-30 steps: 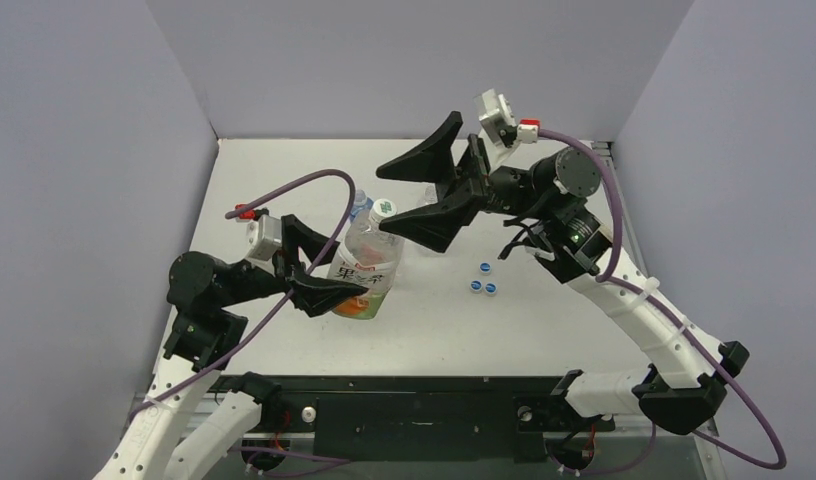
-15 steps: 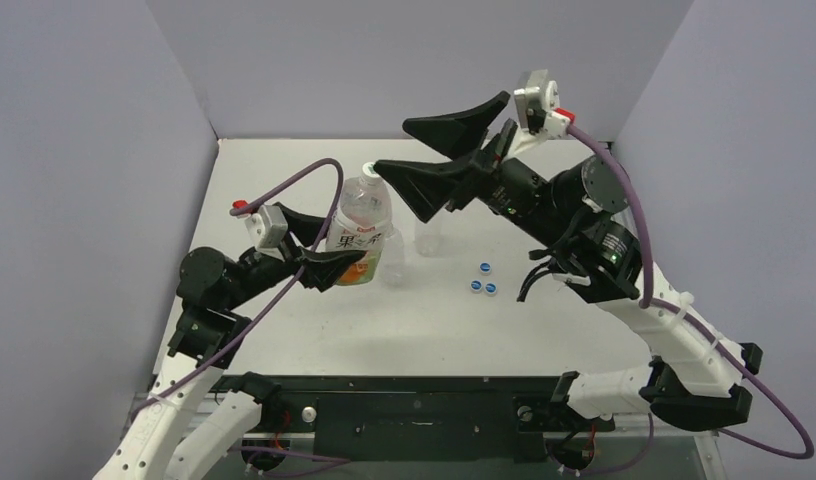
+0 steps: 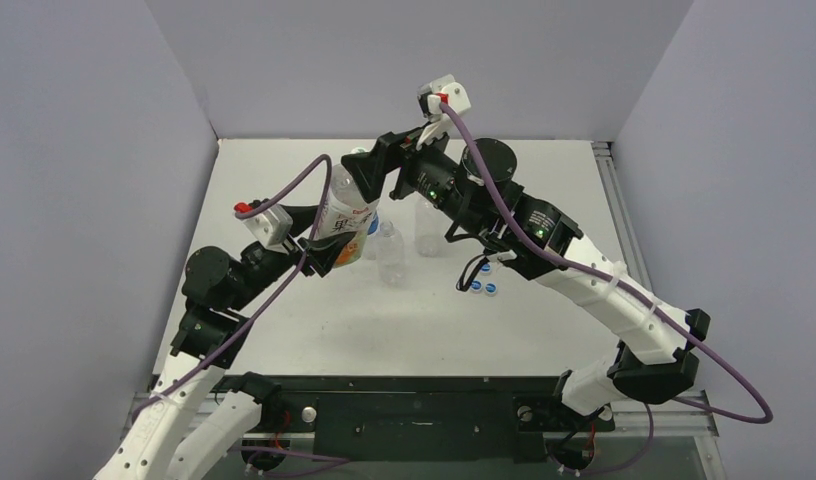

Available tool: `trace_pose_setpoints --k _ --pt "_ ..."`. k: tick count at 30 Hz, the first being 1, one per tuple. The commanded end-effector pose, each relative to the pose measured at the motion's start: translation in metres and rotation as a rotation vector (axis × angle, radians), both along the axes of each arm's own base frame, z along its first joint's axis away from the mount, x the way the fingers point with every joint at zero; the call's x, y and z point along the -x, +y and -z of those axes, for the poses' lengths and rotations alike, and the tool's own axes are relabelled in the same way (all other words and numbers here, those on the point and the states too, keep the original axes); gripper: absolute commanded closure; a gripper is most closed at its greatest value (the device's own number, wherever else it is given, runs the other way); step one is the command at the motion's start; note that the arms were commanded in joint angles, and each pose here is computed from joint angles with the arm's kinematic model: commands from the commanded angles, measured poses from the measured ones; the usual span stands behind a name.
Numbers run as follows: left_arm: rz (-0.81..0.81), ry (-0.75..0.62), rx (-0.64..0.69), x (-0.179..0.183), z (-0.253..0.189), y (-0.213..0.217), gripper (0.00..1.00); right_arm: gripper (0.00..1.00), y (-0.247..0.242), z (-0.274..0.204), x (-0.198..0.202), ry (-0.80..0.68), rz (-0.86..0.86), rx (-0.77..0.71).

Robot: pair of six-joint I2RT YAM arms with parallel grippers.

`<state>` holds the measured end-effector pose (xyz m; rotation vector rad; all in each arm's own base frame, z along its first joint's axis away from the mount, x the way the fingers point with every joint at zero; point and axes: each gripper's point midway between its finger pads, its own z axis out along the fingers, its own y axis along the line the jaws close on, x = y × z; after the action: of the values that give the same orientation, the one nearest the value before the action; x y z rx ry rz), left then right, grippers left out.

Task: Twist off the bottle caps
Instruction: Unscrew the bottle cap from the plastic bottle.

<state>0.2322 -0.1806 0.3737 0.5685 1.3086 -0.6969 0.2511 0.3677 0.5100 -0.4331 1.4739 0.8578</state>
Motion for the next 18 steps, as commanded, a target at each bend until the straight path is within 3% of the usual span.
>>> trace_pose_setpoints --k 1,5,10,18 --pt "-0.133 -0.01 -0.023 -0.013 0.0 0.019 1.0 0.28 -0.008 -0.028 0.005 -0.017 0.014 -0.103" --pt "-0.136 -0.005 -0.03 -0.014 0.004 0.019 1.0 0.35 -0.003 -0.028 0.005 -0.011 0.002 -0.114" --pt "-0.135 -0.004 -0.03 -0.014 0.004 0.019 1.0 0.5 0.002 -0.026 0.002 0.008 -0.001 -0.131" --pt "-0.14 -0.003 -0.04 -0.014 0.005 0.02 1.0 0.44 0.012 -0.02 0.003 0.024 -0.03 -0.125"
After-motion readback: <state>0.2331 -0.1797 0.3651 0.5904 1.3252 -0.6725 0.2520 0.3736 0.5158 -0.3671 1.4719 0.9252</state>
